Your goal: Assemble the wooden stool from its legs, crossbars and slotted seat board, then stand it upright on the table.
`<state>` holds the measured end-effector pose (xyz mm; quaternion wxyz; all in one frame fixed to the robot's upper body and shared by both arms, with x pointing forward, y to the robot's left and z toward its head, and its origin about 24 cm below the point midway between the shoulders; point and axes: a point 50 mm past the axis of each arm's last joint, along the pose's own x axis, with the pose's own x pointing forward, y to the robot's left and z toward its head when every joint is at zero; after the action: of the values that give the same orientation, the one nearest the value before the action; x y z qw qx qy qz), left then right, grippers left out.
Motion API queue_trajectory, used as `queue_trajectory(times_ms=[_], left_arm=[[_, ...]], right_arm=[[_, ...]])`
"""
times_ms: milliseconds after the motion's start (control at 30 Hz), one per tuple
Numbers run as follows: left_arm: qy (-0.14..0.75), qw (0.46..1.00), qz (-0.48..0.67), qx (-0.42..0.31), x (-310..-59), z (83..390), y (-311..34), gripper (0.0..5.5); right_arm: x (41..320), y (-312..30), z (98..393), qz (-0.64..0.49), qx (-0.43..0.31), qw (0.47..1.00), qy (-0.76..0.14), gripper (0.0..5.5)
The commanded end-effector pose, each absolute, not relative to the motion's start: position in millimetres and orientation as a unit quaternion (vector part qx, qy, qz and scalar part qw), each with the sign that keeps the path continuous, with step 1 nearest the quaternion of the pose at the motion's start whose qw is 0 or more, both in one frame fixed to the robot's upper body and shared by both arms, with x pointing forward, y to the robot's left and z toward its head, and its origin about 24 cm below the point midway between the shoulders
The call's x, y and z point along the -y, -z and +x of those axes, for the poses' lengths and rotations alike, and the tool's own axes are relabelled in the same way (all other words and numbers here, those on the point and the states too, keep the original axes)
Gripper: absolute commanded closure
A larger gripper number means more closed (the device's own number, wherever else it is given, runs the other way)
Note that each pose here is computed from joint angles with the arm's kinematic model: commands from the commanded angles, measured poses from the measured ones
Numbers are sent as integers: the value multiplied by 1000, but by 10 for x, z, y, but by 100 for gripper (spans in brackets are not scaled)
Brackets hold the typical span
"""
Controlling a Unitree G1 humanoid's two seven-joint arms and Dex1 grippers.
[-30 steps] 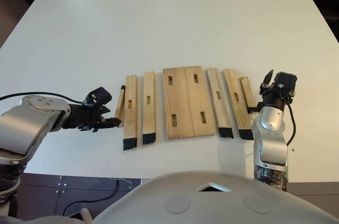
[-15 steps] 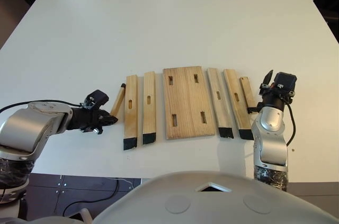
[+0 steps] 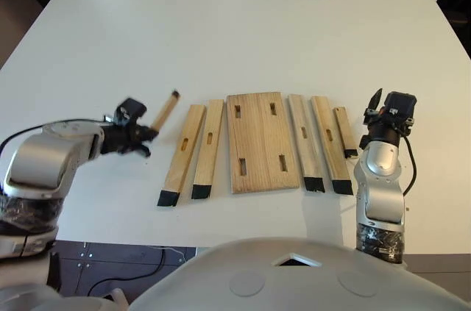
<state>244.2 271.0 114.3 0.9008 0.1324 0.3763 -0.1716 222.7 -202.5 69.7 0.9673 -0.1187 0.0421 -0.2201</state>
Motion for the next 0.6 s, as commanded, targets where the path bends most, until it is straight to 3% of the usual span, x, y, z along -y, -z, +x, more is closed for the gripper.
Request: queue_trajectory(times_ms=[33, 133, 233, 300, 467, 600], left_arm=[[190, 955, 170, -153, -2433, 2765, -1693, 509], [263, 953, 151, -11, -2061, 2769, -1853, 509], [306, 940, 133, 66, -1812, 2749, -1824, 509], [327, 932, 122, 103, -1692, 2720, -1778, 509], [353, 912, 135, 157, -1480, 2646, -1613, 509], [368, 900, 139, 188, -1363, 2585, -1587, 509]], right_arm=[[1972, -1153, 2389, -139, 67, 981, 115, 284], [1772, -1444, 2431, -43, 125, 991, 4, 284], [1539, -1658, 2399, 95, 132, 975, -149, 284], [1458, -1766, 2370, 158, 131, 952, -226, 284], [1214, -1931, 2278, 169, 110, 908, -367, 284], [1073, -1969, 2283, 170, 91, 893, -408, 284]])
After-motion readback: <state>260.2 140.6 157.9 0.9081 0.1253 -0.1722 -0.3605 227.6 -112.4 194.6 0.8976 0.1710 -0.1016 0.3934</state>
